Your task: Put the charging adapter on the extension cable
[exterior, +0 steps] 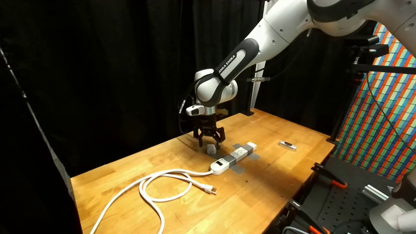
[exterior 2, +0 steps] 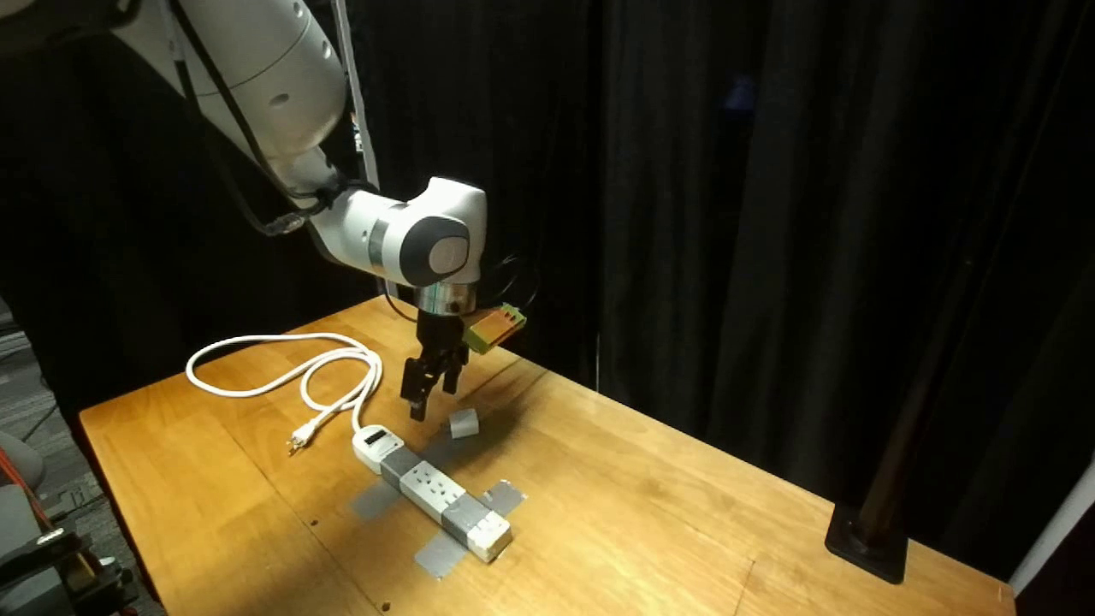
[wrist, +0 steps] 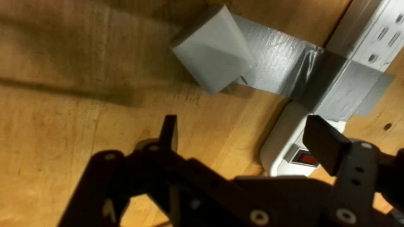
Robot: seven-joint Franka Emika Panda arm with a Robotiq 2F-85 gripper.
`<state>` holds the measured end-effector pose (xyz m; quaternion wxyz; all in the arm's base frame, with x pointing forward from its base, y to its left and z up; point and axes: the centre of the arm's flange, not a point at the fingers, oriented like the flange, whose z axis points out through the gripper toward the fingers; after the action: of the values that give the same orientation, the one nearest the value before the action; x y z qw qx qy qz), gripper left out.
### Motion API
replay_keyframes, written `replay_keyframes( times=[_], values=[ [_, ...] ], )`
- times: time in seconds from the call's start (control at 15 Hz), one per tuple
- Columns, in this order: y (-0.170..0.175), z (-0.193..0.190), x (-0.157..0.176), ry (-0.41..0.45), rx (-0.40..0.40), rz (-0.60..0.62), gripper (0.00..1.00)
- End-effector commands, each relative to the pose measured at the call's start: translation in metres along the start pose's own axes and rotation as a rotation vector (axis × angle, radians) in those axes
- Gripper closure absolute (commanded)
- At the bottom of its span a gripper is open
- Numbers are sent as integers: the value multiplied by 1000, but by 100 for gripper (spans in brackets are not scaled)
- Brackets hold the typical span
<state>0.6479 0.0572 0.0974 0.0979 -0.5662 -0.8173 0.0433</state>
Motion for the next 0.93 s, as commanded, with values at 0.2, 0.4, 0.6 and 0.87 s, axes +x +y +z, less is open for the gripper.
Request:
replay_keyframes(
  times=[0.2,0.4,0.6,0.87],
  values=[
    [8,-43,-65,-32,11,-369,0],
    [-2,-38,-64,-34,9,-383,0],
    [0,-30,-69,-27,14,-447,0],
    [1,-29,-71,-36,-33,-477,0]
  ],
)
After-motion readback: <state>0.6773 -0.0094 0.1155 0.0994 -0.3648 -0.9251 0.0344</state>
